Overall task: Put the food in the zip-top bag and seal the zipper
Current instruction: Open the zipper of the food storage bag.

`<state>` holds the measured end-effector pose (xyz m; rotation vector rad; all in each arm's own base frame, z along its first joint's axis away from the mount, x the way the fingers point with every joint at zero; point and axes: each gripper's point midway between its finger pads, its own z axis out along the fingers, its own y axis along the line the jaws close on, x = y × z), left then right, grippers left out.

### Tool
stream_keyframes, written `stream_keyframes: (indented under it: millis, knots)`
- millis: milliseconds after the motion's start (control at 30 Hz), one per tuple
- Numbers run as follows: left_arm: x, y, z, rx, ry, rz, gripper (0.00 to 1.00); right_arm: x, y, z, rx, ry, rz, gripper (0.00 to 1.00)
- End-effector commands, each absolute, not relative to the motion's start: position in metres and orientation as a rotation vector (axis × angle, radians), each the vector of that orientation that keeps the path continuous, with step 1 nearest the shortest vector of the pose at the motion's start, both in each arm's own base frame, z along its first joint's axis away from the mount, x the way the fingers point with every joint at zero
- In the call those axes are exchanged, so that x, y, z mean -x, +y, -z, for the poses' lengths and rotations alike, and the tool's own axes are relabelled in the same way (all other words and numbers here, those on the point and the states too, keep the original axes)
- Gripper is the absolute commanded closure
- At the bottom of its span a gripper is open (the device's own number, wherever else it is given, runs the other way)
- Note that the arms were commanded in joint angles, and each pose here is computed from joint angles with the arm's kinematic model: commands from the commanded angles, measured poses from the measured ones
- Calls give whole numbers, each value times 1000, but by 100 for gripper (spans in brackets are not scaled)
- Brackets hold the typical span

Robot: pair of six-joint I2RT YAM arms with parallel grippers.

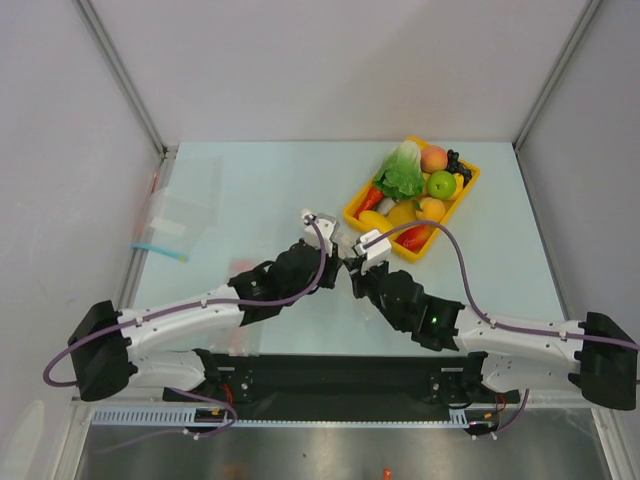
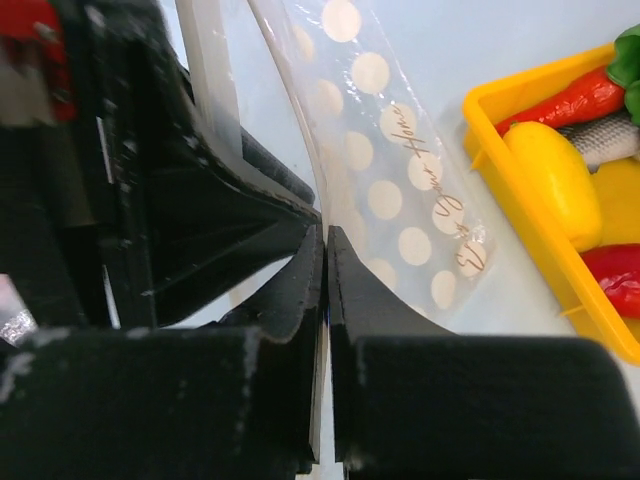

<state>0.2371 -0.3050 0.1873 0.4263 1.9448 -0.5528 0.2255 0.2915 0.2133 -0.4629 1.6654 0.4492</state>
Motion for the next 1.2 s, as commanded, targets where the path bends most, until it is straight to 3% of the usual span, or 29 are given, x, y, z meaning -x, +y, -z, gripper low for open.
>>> stream_keyframes:
  millis: [0, 167, 367, 467, 600, 867, 967, 1167]
  knots:
    - [-243, -307, -196, -424, 1938, 507, 73, -228, 287, -235, 356, 1618, -490, 100]
    - [-244, -307, -194, -427, 1953, 489, 74, -236, 273, -235, 272, 1637, -475, 100]
    - [-250, -279, -219, -405, 1951, 339, 90, -253, 240, -237, 101, 1635, -540, 100]
    - [-248, -258, -241, -386, 1947, 217, 100, -247, 262, -240, 198, 1633, -727, 100]
    - [-237, -242, -269, -371, 1945, 113, 100, -240, 292, -233, 337, 1650, -933, 100]
    - [-223, -254, -253, -465, 1956, -187, 99, -241, 328, -208, 446, 1737, -1097, 100]
    - [-223, -274, -230, -527, 1999, -157, 96, -247, 324, -198, 409, 1768, -1067, 100]
    - [-240, -300, -181, -615, 2143, -28, 100, -270, 299, -177, 256, 1877, -890, 100]
